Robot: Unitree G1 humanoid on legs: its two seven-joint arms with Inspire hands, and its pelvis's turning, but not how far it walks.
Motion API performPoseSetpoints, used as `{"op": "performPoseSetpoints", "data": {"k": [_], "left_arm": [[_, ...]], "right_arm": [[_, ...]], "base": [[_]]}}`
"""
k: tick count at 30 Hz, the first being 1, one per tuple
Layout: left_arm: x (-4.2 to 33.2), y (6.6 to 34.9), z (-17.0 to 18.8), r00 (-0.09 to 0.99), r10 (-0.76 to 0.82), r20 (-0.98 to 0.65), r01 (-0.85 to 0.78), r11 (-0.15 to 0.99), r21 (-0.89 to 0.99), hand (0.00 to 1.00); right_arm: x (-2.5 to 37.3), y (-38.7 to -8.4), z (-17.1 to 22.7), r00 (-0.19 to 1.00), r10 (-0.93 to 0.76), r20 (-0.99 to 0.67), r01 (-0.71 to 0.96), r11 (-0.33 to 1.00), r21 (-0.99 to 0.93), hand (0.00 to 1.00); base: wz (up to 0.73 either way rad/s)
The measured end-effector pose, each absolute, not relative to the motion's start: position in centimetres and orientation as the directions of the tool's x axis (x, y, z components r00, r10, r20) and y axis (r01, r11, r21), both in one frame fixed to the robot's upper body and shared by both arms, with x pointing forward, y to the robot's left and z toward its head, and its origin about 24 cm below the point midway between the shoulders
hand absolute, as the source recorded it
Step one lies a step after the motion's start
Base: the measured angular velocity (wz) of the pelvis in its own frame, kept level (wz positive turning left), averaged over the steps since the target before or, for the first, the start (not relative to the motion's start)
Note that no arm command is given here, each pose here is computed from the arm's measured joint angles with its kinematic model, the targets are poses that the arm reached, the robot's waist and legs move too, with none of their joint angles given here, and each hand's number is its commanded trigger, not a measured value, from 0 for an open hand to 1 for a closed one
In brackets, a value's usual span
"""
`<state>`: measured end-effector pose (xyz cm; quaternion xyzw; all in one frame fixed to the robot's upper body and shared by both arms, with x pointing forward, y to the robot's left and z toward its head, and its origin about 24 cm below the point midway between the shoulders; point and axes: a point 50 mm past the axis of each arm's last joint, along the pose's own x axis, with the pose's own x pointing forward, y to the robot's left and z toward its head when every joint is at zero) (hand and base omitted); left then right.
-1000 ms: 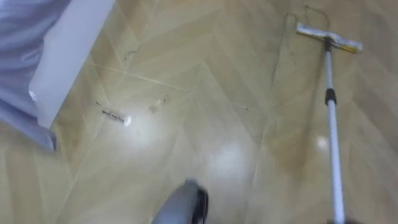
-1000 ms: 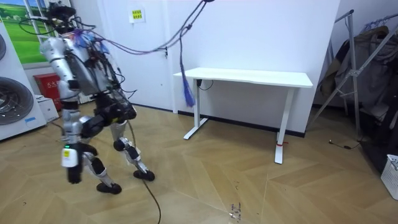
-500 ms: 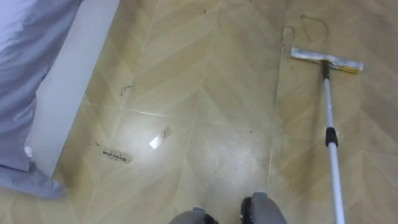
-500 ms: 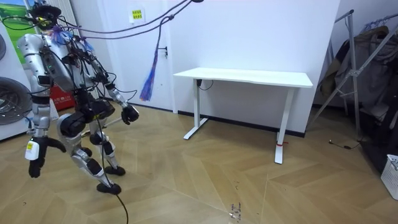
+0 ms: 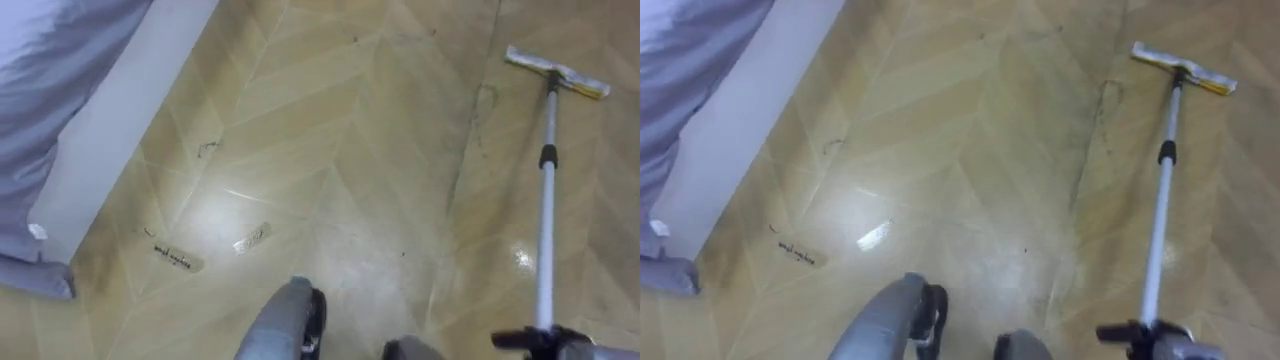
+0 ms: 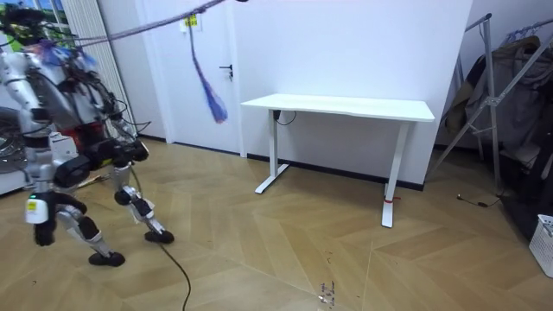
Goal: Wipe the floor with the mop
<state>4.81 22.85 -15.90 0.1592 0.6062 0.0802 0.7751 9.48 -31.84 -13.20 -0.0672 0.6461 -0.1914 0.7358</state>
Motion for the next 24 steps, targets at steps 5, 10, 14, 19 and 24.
{"op": "performPoseSetpoints", "data": {"k": [5,10,14,19,24], "left_arm": [[6.9,22.2,-15.7,0.327,0.295,-0.898,0.087,0.937,0.339,0.00],[7.8,22.3,-15.6,0.349,0.316,-0.882,0.085,0.927,0.366,0.00],[6.8,22.4,-15.8,0.305,0.325,-0.895,0.088,0.926,0.366,0.00],[6.5,23.1,-15.8,0.268,0.357,-0.895,0.065,0.920,0.387,0.00],[6.5,23.5,-15.7,0.271,0.364,-0.891,0.060,0.917,0.394,0.00]], "right_arm": [[1.4,-32.5,-13.9,-0.113,-0.417,-0.902,0.118,0.896,-0.429,1.00],[0.2,-29.5,-15.3,-0.139,-0.385,-0.912,0.114,0.909,-0.401,1.00],[0.5,-29.0,-15.5,-0.135,-0.380,-0.915,0.106,0.913,-0.394,1.00],[5.6,-30.1,-14.6,-0.062,-0.398,-0.915,0.101,0.910,-0.403,1.00],[14.4,-32.0,-11.5,0.179,-0.438,-0.881,0.136,0.898,-0.419,1.00]], "base": [[0.12],[-0.10],[-0.11],[-0.01],[-0.06]]}}
